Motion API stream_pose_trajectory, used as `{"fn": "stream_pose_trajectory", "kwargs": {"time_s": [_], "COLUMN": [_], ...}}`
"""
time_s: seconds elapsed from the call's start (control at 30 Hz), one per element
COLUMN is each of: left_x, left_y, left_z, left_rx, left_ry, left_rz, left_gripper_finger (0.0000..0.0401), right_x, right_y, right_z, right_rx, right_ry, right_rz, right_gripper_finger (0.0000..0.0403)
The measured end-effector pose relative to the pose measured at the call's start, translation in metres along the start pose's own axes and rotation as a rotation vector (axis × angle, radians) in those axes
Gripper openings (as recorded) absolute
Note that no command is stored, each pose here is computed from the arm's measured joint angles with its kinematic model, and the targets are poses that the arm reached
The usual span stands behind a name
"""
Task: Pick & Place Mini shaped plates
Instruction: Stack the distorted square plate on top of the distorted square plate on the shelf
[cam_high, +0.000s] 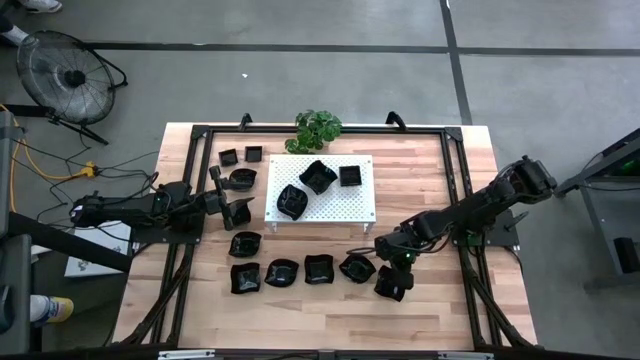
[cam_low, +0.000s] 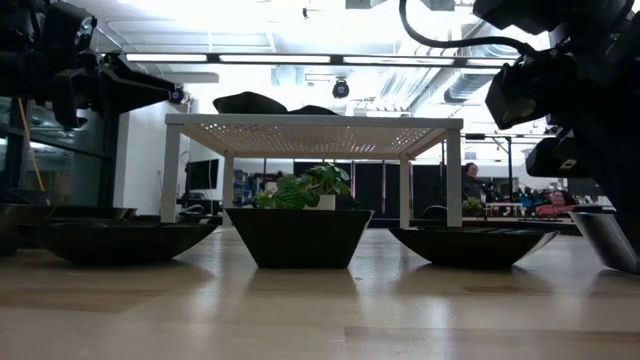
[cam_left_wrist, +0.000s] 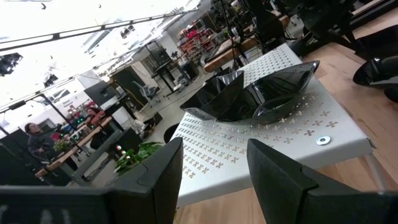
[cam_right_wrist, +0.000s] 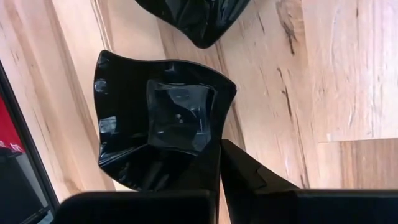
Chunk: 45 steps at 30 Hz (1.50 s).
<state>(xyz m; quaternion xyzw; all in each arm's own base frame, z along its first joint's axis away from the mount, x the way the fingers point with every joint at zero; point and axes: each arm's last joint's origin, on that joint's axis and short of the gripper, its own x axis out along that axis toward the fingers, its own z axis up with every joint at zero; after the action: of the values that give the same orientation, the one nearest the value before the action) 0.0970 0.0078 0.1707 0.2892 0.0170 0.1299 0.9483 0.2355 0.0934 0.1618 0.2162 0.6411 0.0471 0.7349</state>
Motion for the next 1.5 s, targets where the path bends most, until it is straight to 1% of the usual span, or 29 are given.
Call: {"fn": "stream_pose_trajectory", "kwargs": {"time_s": [0.13, 0.2, 0.37, 0.53, 0.73, 0.87, 0.93, 1.03, 1.13, 1.5], "left_x": [0.000, 0.000, 0.000, 0.000, 0.000, 0.000, 0.000, 0.000, 0.000, 0.000], "left_y": [0.000, 0.000, 0.000, 0.000, 0.000, 0.000, 0.000, 0.000, 0.000, 0.000], "left_z": [0.000, 0.000, 0.000, 0.000, 0.000, 0.000, 0.000, 0.000, 0.000, 0.000], "left_rx": [0.000, 0.000, 0.000, 0.000, 0.000, 0.000, 0.000, 0.000, 0.000, 0.000], "left_ry": [0.000, 0.000, 0.001, 0.001, 0.003, 0.003, 0.003, 0.003, 0.002, 0.002], "left_rz": [0.000, 0.000, 0.000, 0.001, 0.004, 0.003, 0.004, 0.003, 0.003, 0.003], "left_gripper_finger": [0.0175, 0.0175, 0.0175, 0.0175, 0.0175, 0.0175, 0.0175, 0.0175, 0.0175, 0.0175], "right_x": [-0.002, -0.007, -0.019, -0.031, -0.055, -0.077, -0.088, -0.103, -0.117, -0.171], "right_y": [0.002, 0.005, 0.010, 0.017, 0.032, 0.034, 0.034, 0.030, 0.021, -0.019], "right_z": [0.001, 0.003, 0.004, 0.005, 0.024, 0.039, 0.047, 0.057, 0.067, 0.098], "right_rx": [-0.002, -0.003, 0.019, 0.014, 0.001, 0.011, -0.003, -0.017, 0.022, 0.127], "right_ry": [-0.001, -0.006, 0.008, 0.021, -0.057, -0.132, -0.167, -0.217, -0.275, -0.470], "right_rz": [0.010, 0.034, 0.045, 0.092, 0.157, 0.160, 0.159, 0.149, 0.121, 0.105], "right_gripper_finger": [0.0001, 0.0001, 0.0000, 0.0000, 0.0000, 0.0000, 0.0000, 0.0000, 0.0000, 0.0000]}}
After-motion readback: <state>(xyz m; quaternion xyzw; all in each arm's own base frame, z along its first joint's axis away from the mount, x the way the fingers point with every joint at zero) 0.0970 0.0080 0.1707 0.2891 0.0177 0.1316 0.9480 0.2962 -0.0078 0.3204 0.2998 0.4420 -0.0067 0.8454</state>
